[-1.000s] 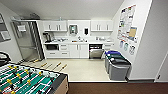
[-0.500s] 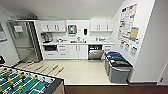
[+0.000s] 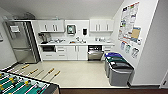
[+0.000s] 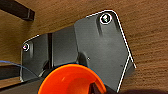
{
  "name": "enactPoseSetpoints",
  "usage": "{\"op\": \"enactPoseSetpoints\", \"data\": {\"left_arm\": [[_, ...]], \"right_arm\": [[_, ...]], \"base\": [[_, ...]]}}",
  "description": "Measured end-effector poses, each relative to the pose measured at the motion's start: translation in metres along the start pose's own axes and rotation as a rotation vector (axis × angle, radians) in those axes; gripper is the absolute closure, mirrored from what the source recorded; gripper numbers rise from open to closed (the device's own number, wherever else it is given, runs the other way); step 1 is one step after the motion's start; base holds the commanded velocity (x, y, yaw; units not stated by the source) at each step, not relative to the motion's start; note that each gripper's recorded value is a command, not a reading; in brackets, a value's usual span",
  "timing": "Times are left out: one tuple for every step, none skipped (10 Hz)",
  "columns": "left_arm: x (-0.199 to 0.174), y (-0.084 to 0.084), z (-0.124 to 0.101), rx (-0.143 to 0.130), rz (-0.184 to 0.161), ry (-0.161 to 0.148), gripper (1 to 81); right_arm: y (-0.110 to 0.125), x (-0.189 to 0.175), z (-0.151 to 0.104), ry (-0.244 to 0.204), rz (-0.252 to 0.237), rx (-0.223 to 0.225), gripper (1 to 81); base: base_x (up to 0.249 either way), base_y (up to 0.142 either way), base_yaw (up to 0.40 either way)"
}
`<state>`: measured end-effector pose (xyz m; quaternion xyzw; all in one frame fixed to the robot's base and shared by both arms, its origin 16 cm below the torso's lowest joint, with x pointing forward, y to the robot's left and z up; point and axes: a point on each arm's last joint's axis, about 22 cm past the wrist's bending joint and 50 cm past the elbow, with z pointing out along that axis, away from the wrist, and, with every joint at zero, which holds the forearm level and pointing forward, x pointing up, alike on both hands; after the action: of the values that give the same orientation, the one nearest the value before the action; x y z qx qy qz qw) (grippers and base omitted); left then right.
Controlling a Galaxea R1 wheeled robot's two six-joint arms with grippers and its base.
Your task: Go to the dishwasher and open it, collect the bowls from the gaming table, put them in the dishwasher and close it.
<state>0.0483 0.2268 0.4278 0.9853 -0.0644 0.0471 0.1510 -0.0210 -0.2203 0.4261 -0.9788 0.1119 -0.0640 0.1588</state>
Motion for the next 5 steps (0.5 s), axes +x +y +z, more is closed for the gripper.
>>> {"op": "enactPoseSetpoints", "data": {"left_arm": [[0.001,0.001,0.0,-0.002,0.0,0.0,81.1],[0.0,0.003,0.001,-0.005,-0.001,-0.001,81.1],[-0.003,0.001,0.0,-0.002,-0.001,-0.003,81.1],[-0.006,-0.003,-0.001,0.004,-0.002,-0.007,81.1],[-0.004,-0.005,-0.002,0.006,-0.002,-0.005,81.1]], "right_arm": [[0.003,0.0,-0.001,-0.001,0.0,-0.005,81.1],[0.004,0.001,-0.001,0.0,0.0,-0.007,81.1],[-0.002,-0.001,0.001,0.0,0.0,0.001,81.1],[-0.007,-0.002,0.002,-0.004,0.001,0.007,81.1],[-0.01,-0.002,0.003,-0.002,0.002,0.011,81.1]], "base": [[0.19,0.0,0.0],[0.19,0.0,0.0],[0.189,0.0,0.0],[0.189,0.0,0.0],[0.19,0.0,0.0]]}}
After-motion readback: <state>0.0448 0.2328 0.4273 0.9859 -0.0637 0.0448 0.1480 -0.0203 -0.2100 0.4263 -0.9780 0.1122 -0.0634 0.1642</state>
